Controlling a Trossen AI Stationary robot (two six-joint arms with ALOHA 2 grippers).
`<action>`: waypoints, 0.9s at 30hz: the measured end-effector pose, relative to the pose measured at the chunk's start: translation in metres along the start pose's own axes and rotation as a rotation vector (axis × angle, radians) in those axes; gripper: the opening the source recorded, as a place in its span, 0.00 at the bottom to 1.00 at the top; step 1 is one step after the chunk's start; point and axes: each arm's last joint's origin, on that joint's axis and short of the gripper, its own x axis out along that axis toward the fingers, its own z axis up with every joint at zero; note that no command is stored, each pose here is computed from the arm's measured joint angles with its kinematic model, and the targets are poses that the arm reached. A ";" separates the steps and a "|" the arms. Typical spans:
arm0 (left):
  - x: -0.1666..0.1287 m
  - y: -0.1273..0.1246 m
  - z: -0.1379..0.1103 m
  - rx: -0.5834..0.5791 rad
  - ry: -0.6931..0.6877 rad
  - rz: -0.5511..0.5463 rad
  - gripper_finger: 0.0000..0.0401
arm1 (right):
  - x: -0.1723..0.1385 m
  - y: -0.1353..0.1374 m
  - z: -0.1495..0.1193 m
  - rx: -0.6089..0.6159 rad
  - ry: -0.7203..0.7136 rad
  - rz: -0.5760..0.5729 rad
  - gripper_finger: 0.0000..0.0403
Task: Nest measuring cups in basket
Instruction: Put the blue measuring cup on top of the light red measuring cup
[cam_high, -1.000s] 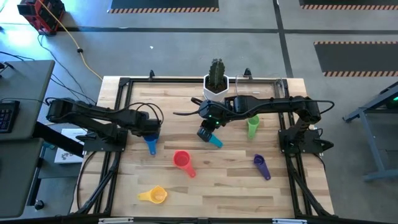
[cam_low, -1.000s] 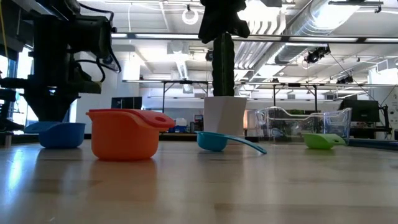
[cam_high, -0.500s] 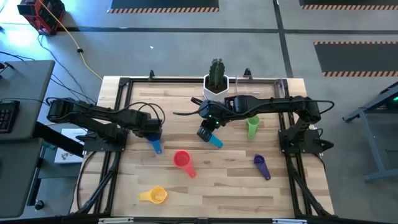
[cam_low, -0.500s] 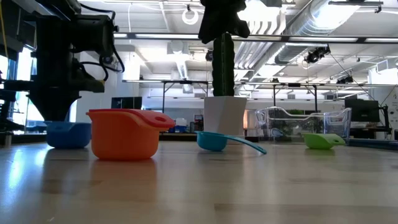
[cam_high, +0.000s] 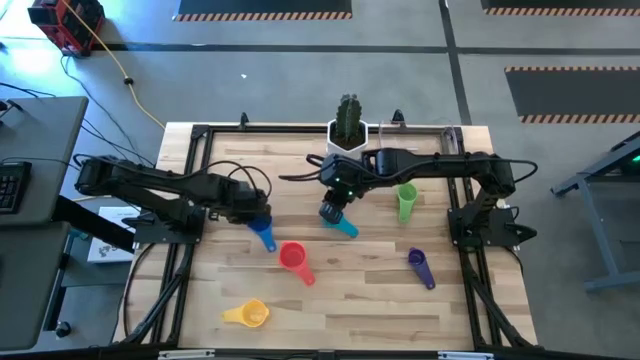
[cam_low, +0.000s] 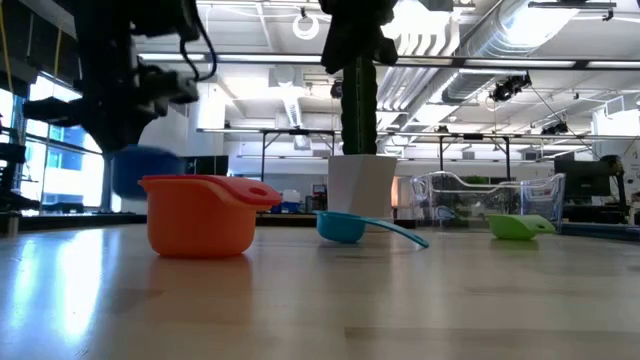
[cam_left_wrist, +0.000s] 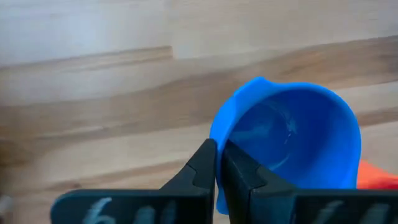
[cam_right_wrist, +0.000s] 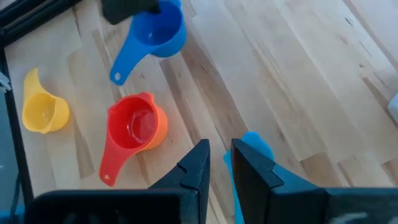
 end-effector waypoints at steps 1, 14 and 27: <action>-0.003 -0.003 -0.001 -0.011 -0.005 -0.015 0.01 | 0.000 -0.001 0.001 -0.001 -0.001 -0.002 0.14; -0.035 -0.032 -0.037 -0.114 -0.068 -0.168 0.01 | -0.004 -0.046 0.011 0.006 0.057 -0.049 0.14; -0.029 -0.070 -0.074 -0.070 -0.077 -0.157 0.01 | -0.053 -0.078 0.010 0.181 -0.002 -0.150 0.14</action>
